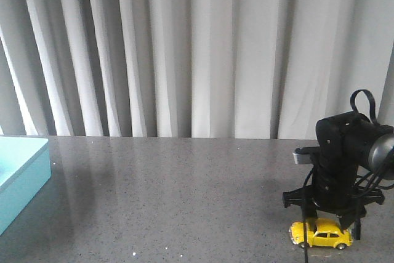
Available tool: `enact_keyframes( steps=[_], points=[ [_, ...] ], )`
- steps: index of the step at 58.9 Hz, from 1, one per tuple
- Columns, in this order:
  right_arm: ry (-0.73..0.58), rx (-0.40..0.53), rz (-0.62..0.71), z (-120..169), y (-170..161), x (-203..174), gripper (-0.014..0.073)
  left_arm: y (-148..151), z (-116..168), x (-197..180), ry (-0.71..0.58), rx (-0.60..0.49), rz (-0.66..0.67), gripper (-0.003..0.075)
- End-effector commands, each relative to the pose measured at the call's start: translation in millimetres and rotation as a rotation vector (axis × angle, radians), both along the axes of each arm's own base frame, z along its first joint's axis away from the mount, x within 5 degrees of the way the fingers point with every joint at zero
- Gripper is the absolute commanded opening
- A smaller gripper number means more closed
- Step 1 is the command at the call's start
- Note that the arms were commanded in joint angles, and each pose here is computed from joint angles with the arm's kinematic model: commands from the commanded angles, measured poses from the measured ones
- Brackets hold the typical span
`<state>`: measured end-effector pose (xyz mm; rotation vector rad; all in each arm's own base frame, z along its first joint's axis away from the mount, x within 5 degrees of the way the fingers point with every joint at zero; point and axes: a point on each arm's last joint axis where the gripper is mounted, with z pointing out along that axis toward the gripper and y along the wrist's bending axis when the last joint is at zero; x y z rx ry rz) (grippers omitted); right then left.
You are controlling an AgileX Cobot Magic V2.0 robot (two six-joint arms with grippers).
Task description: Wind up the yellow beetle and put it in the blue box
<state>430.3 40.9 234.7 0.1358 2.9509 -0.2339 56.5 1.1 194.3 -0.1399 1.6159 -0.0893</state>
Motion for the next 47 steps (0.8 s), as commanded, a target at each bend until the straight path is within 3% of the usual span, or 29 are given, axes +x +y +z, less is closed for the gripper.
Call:
enact_keyframes(
  steps=[1, 47],
  points=[
    [0.030, -0.070, -0.016, 13.3, -26.5, -6.0, 0.0438, 0.4, 12.3, -1.8, -0.105, -0.012, 0.004, -0.0006],
    [0.056, -0.131, -0.128, 14.6, -113.4, -11.6, 0.0438, 0.4, 12.3, -1.8, -0.105, -0.012, 0.004, -0.0006]
  ],
)
